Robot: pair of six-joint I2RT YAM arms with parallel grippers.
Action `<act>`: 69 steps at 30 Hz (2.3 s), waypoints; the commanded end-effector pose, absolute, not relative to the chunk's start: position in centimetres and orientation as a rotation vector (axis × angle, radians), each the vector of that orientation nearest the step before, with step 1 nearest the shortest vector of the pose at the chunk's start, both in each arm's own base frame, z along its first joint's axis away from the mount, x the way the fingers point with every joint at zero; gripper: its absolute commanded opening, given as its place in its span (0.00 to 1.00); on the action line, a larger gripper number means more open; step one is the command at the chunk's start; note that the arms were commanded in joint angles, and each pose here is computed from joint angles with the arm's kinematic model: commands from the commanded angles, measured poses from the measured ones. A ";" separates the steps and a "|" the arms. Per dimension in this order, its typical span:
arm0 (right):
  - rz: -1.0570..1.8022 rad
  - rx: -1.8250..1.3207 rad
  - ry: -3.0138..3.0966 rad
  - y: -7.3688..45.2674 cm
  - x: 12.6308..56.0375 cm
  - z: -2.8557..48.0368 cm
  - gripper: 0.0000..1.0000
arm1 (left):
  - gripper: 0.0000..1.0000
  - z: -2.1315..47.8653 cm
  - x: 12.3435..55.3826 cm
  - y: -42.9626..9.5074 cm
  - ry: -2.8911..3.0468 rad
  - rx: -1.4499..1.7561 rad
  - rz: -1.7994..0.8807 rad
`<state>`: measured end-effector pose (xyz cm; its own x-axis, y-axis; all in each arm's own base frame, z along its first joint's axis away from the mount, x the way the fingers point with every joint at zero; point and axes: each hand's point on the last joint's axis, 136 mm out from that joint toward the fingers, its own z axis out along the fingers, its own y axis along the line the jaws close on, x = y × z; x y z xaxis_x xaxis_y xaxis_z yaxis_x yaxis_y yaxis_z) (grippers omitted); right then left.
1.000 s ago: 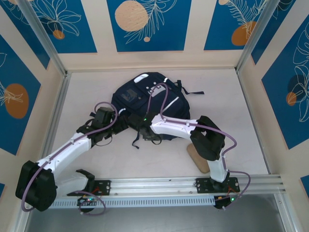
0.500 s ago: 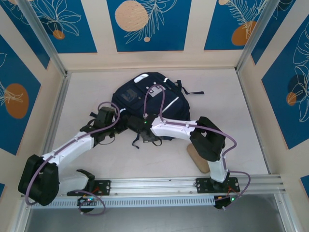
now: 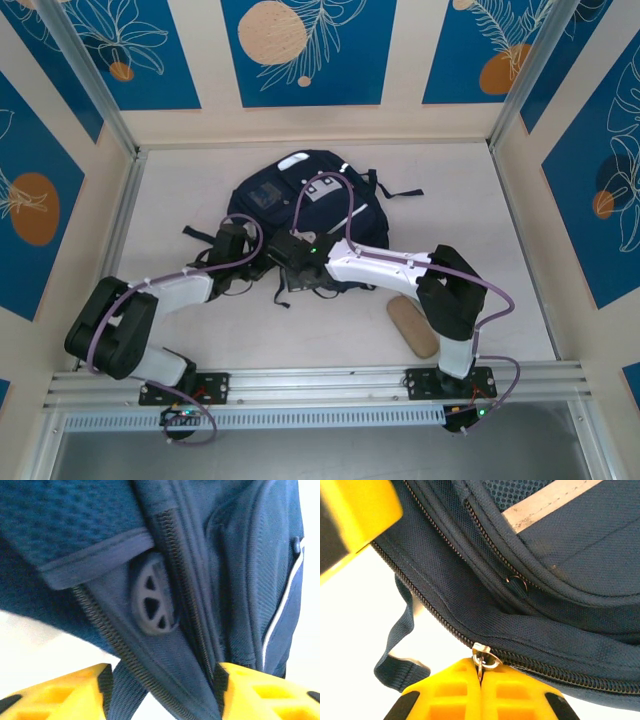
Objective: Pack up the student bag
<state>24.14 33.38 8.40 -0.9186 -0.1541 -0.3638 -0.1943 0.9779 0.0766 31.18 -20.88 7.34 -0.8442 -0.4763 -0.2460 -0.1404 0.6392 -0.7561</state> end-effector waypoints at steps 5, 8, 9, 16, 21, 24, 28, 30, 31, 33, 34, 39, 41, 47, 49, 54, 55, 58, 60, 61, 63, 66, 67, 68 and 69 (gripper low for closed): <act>0.242 -0.252 2.792 33.6 23.6 9.3 0.00 | 0.30 6.8 32.0 -20.4 2.428 -0.484 -1.022; 0.211 -0.281 2.847 32.5 22.7 8.8 0.00 | 0.21 6.0 32.1 -19.9 2.467 -0.462 -0.946; 0.185 -0.288 2.861 31.8 22.5 8.6 0.00 | 0.18 5.9 32.2 -19.7 2.468 -0.459 -0.925; 0.003 -0.277 2.944 25.3 20.7 7.9 0.00 | 0.00 5.5 32.9 -18.7 2.493 -0.403 -0.788; -0.150 -0.174 2.931 20.3 21.1 8.2 0.00 | 0.00 6.0 33.5 -17.7 2.495 -0.366 -0.689; -0.122 -0.136 2.939 19.5 21.5 8.0 0.00 | 0.00 6.5 33.7 -17.0 2.491 -0.362 -0.652; 0.158 -0.281 2.947 24.1 21.7 7.7 0.00 | 0.13 7.1 33.5 -15.4 2.491 -0.408 -0.598; 0.397 -0.429 2.927 28.2 21.4 8.0 0.00 | 0.28 7.7 33.2 -14.2 2.486 -0.430 -0.566; 0.540 -0.514 2.895 30.7 21.1 8.4 0.00 | 0.33 8.1 32.9 -13.5 2.483 -0.436 -0.541; 0.771 -0.645 2.817 34.9 20.6 9.5 0.00 | 0.45 8.7 32.4 -12.1 2.484 -0.447 -0.480; 0.863 -0.685 2.787 36.7 20.5 10.3 0.00 | 0.49 9.0 32.0 -11.2 2.488 -0.461 -0.446; 1.103 -0.753 2.686 42.8 21.5 12.4 0.00 | 0.63 10.3 29.8 -8.0 2.487 -0.552 -0.399; 1.129 -0.737 2.681 44.2 22.3 12.5 0.00 | 0.66 10.8 29.0 -7.3 2.479 -0.596 -0.416; 1.124 -0.682 2.705 45.7 23.8 11.7 0.00 | 0.71 11.9 27.8 -8.0 2.426 -0.715 -0.600; 1.114 -0.676 2.717 45.5 23.8 11.5 0.00 | 0.71 11.7 27.8 -9.0 2.416 -0.750 -0.700; 1.091 -0.657 2.737 45.1 23.8 11.1 0.00 | 0.66 10.2 27.9 -10.5 2.410 -0.858 -0.846; 1.094 -0.656 2.736 45.2 23.8 11.1 0.00 | 0.65 9.9 28.0 -10.5 2.413 -0.872 -0.845; 1.111 -0.660 2.742 45.3 23.6 11.1 0.00 | 0.65 9.5 28.3 -10.8 2.425 -0.866 -0.861; 1.127 -0.678 2.746 45.5 23.2 11.1 0.00 | 0.64 9.2 28.6 -11.2 2.431 -0.861 -0.882; 1.126 -0.684 2.745 45.5 23.1 11.1 0.00 | 0.64 9.1 28.7 -11.4 2.436 -0.857 -0.892; 1.113 -0.692 2.753 45.4 22.9 10.9 0.00 | 0.60 8.7 28.8 -11.5 2.451 -0.853 -0.892; 1.089 -0.696 2.772 45.1 22.6 10.8 0.00 | 0.54 8.2 29.0 -11.6 2.466 -0.855 -0.889; 1.074 -0.699 2.782 44.9 22.4 10.8 0.00 | 0.51 8.0 29.0 -11.6 2.470 -0.856 -0.884; 1.059 -0.700 2.789 44.7 22.3 10.9 0.00 | 0.48 7.8 29.1 -11.6 2.474 -0.856 -0.878; 1.036 -0.702 2.801 44.5 22.1 10.8 0.00 | 0.42 7.6 29.1 -11.4 2.479 -0.854 -0.864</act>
